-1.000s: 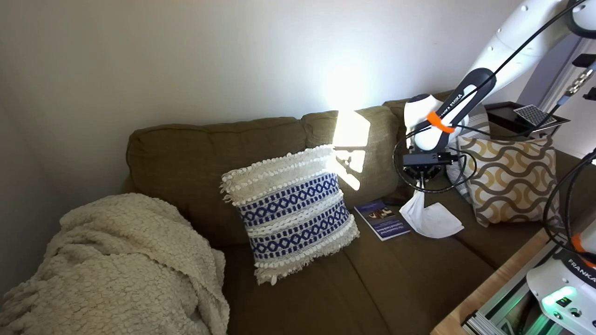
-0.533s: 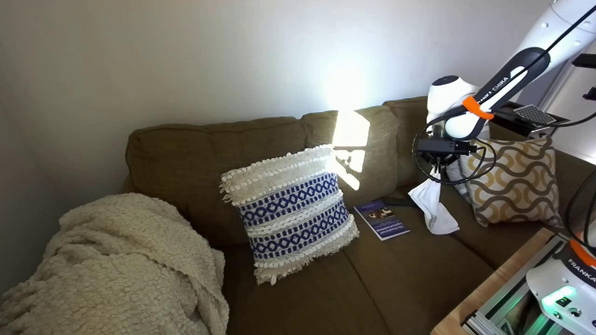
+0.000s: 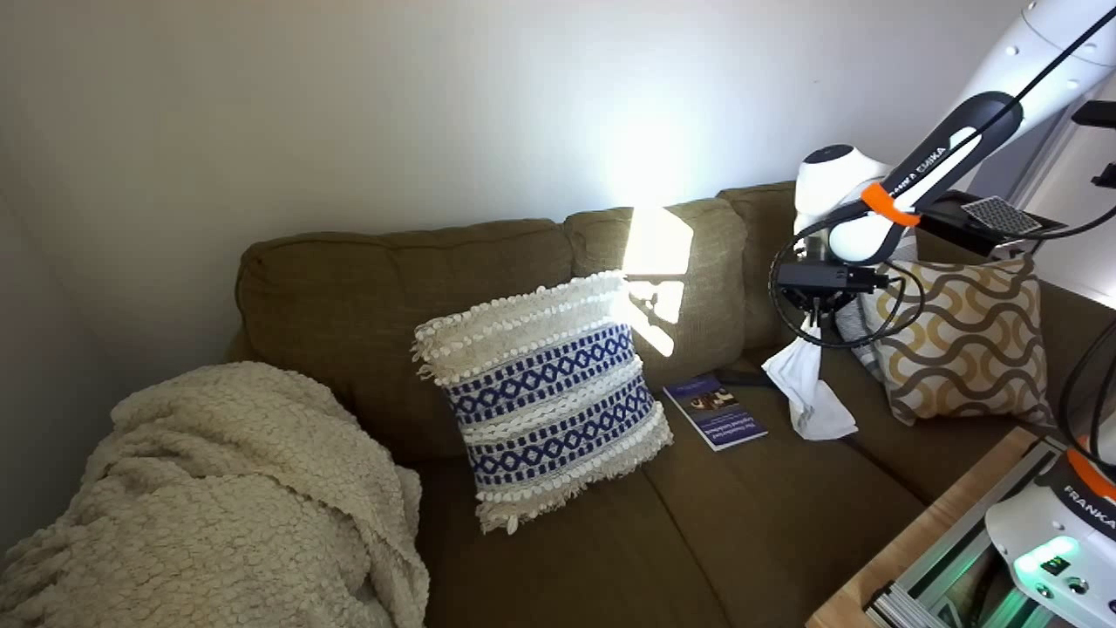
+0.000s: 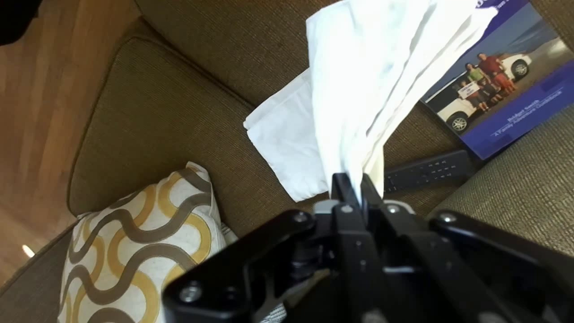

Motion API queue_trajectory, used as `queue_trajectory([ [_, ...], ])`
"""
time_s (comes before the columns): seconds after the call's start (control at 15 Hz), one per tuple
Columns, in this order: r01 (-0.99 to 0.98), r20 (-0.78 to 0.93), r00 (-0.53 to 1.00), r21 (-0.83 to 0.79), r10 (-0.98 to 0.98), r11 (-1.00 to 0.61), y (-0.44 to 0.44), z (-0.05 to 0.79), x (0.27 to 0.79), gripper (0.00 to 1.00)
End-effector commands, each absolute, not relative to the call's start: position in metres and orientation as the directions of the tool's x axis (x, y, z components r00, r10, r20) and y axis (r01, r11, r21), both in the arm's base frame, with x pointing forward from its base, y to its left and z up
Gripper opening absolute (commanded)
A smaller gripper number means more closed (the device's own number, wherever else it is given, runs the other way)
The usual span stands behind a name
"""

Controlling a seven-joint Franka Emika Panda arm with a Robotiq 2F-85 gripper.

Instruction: Hang the white towel on the backrest of the sofa

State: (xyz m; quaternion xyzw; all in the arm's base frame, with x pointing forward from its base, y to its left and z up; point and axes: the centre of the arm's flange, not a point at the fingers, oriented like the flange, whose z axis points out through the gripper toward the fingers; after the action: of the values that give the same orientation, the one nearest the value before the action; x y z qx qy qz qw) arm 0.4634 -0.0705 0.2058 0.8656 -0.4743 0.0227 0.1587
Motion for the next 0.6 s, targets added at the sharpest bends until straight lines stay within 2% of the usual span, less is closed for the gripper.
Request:
queue_trajectory([
  [0.0,-0.847,0.216,0.525,0.228,-0.823,-0.480,-0.077,0.216,0.464,0.01],
  [0.53,-0.912,0.335,0.409,0.105,-0.849,-0.398,-0.117,0.276,0.486,0.01],
])
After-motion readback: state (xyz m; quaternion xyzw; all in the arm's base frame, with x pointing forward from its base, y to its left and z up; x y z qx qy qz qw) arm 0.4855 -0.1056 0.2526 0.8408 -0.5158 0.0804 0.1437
